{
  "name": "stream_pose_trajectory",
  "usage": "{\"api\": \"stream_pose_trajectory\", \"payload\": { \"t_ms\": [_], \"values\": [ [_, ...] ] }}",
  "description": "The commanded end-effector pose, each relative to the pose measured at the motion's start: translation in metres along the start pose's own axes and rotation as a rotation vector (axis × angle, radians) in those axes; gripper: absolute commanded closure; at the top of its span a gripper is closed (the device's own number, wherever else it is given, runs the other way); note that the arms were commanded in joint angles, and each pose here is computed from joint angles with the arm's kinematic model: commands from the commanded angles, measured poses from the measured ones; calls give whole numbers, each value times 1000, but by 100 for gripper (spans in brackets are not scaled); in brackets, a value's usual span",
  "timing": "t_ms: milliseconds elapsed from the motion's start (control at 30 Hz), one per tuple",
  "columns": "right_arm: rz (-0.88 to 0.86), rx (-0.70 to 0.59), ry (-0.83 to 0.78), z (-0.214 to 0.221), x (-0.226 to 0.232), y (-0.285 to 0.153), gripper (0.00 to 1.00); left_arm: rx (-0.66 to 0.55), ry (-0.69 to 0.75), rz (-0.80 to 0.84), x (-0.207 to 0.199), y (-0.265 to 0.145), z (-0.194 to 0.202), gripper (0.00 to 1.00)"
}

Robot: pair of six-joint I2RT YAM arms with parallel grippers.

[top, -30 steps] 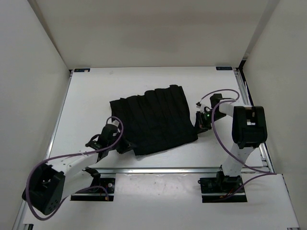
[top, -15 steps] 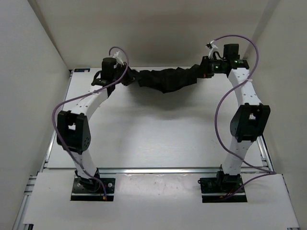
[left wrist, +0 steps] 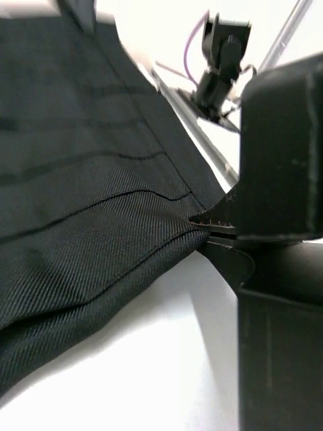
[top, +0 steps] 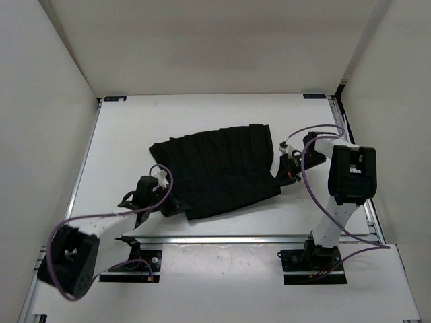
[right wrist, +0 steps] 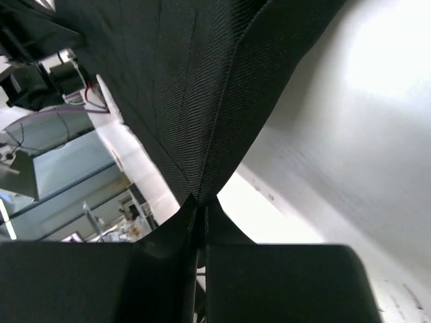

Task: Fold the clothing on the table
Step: Fold the skirt

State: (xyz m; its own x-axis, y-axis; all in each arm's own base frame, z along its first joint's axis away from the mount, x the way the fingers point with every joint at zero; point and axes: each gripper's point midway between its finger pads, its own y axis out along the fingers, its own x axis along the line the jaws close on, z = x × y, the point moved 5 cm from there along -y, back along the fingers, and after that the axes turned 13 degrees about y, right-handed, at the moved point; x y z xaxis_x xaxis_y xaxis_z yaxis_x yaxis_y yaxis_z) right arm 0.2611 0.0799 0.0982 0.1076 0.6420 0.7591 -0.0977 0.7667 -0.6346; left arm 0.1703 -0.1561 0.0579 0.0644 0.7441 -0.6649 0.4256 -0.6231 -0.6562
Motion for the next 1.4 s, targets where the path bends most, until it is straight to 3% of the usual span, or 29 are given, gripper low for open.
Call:
{"api": "stream_pose_trajectory", "payload": {
  "t_ms": [0, 100, 200, 233, 300, 333, 367, 467, 567, 767, 967, 1233, 1367],
  "values": [
    [76, -78, -126, -2, -9, -21, 100, -148, -17, -25, 7, -17, -12, 94],
    [102, -89, -156, 0, -13, -20, 100, -171, -54, -33, 15, -32, -11, 91],
    [141, -87, -224, 2, -15, -19, 100, -178, -43, -55, 20, -41, -7, 82],
    [148, -81, -238, 1, -14, -18, 99, -178, -35, -47, 20, -43, -6, 75],
    [190, -52, -246, 6, -21, -12, 81, -167, -37, -44, 22, -42, 1, 61],
    [197, -28, -242, 11, -23, -8, 56, -161, -33, -35, 18, -41, 3, 42],
    [195, -22, -234, 13, -24, -7, 43, -146, -30, -32, 17, -39, 8, 2],
    [158, -60, -194, 15, -23, -14, 23, -111, 3, -33, 9, -40, 18, 2],
    [152, -92, -168, 16, -26, -15, 16, -148, 15, -24, -2, -44, 19, 2],
    [232, -109, -172, 18, -38, -12, 19, -204, -98, 3, -14, -32, 22, 1],
    [253, -137, -168, 11, -38, -7, 23, -50, 20, -91, -30, -11, 28, 1],
    [248, -146, -153, 5, -34, 1, 27, -19, 69, -104, -39, 1, 21, 1],
    [245, -114, -142, 12, -39, 8, 24, 26, 117, -74, -51, 6, 28, 3]
  ]
}}
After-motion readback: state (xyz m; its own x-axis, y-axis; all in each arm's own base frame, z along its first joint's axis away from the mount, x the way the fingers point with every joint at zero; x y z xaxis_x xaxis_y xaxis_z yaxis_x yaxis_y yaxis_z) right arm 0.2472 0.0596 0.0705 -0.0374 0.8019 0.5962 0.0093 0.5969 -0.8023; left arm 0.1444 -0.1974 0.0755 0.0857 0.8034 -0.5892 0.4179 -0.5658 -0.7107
